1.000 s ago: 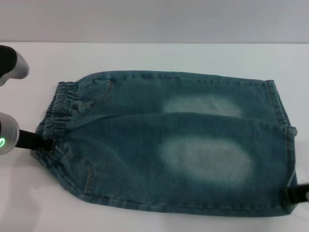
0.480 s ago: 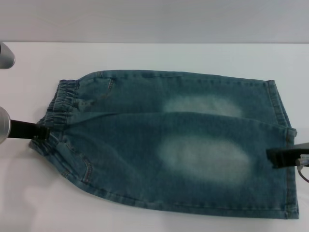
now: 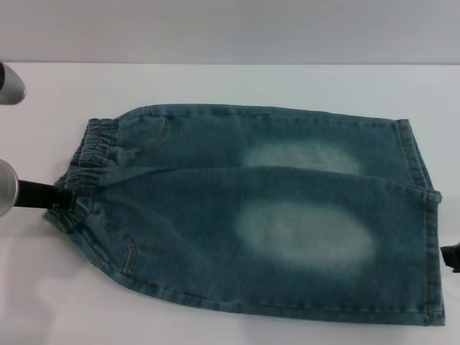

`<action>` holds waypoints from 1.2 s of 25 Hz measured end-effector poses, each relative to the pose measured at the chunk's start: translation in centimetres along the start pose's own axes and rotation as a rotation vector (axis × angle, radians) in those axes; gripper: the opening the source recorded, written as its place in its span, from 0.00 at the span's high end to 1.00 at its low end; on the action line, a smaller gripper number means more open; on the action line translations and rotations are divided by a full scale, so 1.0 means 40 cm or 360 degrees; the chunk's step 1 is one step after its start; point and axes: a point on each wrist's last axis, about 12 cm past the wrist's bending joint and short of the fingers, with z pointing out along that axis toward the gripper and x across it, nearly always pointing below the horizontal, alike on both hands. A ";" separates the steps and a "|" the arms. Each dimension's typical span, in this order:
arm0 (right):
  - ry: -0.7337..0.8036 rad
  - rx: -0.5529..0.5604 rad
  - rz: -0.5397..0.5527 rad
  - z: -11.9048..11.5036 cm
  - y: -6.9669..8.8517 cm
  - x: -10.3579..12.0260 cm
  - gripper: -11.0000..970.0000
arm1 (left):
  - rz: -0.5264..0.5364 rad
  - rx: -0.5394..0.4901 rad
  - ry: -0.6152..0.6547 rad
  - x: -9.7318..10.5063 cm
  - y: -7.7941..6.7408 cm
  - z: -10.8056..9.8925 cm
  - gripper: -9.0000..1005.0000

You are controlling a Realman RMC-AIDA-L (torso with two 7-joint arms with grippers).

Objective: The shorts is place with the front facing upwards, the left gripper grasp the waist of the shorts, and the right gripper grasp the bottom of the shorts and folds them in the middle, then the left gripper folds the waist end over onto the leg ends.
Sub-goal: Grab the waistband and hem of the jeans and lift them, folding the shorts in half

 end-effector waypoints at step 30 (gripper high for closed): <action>0.0161 -0.0062 0.0047 0.038 0.036 0.046 0.33 | 0.0014 0.0007 0.0016 -0.003 -0.006 -0.002 0.96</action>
